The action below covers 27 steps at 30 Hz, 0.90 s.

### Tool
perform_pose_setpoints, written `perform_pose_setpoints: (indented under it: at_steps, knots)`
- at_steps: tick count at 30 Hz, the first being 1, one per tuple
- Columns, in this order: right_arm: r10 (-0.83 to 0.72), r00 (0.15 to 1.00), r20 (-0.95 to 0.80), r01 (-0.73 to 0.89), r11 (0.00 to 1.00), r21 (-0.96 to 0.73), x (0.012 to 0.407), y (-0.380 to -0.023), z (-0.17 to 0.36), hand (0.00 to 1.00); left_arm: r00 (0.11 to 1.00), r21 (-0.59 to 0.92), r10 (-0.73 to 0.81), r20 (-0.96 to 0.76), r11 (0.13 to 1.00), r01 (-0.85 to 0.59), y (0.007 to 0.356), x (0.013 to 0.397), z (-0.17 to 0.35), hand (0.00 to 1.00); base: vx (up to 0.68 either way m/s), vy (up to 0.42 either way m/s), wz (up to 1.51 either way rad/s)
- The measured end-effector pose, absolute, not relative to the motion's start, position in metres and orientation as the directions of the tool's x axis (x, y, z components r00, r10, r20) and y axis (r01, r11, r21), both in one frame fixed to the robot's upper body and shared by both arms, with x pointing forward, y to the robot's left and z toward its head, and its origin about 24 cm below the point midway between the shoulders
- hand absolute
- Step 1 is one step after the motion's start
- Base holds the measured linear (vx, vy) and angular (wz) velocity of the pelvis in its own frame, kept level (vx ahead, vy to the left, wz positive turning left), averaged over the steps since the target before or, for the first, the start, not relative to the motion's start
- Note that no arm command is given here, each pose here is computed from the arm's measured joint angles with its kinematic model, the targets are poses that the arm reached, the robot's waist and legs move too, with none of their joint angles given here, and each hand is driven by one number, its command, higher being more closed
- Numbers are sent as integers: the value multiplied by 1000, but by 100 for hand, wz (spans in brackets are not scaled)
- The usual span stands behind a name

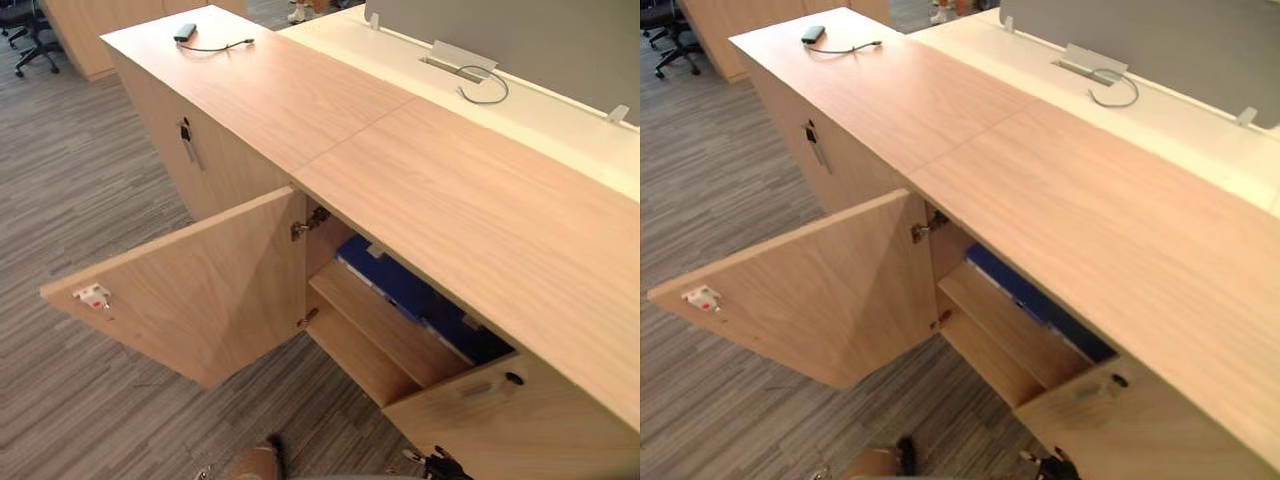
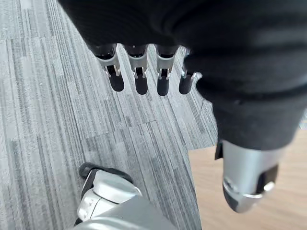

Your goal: Walk over to the cabinet, pick up the folder, carry it to the office cabinet, place the folder inside the office cabinet, then close the office cabinet door

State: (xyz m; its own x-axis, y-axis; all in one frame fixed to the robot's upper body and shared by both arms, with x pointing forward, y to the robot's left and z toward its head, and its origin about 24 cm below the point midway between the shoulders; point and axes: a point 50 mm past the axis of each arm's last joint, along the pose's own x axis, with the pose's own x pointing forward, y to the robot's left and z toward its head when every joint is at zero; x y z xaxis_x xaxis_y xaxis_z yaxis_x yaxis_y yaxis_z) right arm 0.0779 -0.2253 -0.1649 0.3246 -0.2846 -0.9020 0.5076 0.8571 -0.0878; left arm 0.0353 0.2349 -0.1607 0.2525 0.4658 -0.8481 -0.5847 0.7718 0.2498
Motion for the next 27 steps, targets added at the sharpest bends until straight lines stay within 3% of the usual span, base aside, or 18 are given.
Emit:
perform_pose_setpoints:
  at_steps: [7,9,15,27]
  knots:
    - [-293,309,-905,562,824,-75,73,-227,-166,0,372,245,476,-797,817,-521,238,66,-153,0,27,254,17]
    - [-289,300,-909,564,822,-75,68,-225,-167,0,402,256,489,-774,822,-509,243,73,-149,0,-28,-25,37]
    - [-284,299,-911,544,835,-82,65,-230,-166,0,383,229,492,-782,799,-557,235,63,-149,0,-28,-170,-10]
    - [-280,301,-912,513,853,-93,63,-228,-166,0,569,246,533,-626,828,-504,256,109,-116,0,-21,-38,-4]
